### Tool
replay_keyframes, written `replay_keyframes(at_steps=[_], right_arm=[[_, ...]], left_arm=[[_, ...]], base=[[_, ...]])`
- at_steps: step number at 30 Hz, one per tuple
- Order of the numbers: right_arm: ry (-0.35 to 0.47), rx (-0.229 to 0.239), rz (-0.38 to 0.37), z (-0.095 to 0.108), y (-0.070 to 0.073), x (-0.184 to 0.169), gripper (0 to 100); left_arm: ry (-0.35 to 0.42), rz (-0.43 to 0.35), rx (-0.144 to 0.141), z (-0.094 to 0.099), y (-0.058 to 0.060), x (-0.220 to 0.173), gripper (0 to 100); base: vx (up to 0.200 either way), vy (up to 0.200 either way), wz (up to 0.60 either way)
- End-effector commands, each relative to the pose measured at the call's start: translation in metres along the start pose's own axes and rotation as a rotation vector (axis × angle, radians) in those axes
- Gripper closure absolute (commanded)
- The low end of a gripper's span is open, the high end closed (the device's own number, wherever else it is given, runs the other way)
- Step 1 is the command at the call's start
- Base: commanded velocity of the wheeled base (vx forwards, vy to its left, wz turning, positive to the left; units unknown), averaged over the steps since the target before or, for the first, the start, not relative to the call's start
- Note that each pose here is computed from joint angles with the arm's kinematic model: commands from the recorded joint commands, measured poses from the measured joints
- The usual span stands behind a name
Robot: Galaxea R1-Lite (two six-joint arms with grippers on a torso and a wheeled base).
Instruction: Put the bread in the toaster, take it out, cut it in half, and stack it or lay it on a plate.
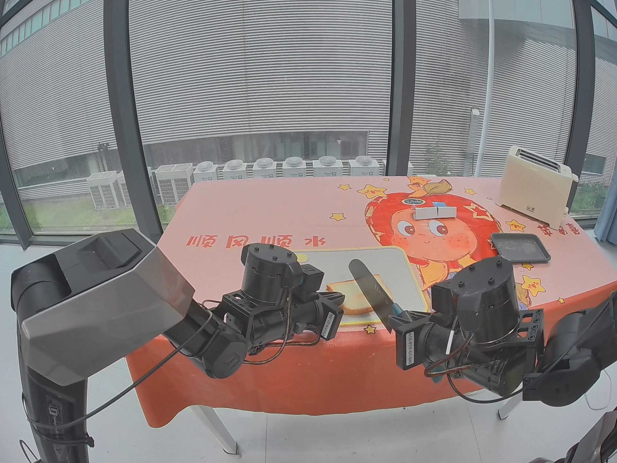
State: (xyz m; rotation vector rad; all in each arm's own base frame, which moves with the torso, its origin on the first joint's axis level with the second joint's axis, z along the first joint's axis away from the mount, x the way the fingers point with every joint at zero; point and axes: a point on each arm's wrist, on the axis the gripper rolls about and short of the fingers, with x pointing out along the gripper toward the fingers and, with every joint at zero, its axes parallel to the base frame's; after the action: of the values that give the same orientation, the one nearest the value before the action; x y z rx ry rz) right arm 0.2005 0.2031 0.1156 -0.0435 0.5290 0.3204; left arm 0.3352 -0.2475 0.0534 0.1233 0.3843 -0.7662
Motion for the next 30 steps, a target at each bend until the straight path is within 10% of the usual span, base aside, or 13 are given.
replay_keyframes(at_steps=[1, 14, 21, 26, 30], right_arm=[[0.003, -0.002, -0.001, -0.001, 0.000, 0.001, 100], [0.005, -0.001, -0.001, -0.001, 0.000, 0.001, 100], [0.007, -0.002, -0.002, -0.002, 0.000, 0.001, 100], [0.009, -0.003, -0.001, -0.002, 0.001, 0.002, 100], [0.005, -0.001, 0.002, -0.001, 0.001, 0.000, 100]], left_arm=[[-0.010, 0.000, 0.002, 0.002, 0.000, 0.000, 100], [-0.086, 0.000, 0.000, 0.013, 0.000, 0.001, 100], [-0.313, 0.039, -0.004, 0.042, 0.005, -0.002, 100], [-0.377, 0.066, -0.071, 0.055, 0.033, -0.007, 100], [-0.446, 0.058, -0.061, 0.069, 0.050, -0.011, 100]], base=[[0.000, 0.000, 0.00], [0.000, 0.000, 0.00], [0.000, 0.000, 0.00], [0.000, 0.000, 0.00], [0.000, 0.000, 0.00]])
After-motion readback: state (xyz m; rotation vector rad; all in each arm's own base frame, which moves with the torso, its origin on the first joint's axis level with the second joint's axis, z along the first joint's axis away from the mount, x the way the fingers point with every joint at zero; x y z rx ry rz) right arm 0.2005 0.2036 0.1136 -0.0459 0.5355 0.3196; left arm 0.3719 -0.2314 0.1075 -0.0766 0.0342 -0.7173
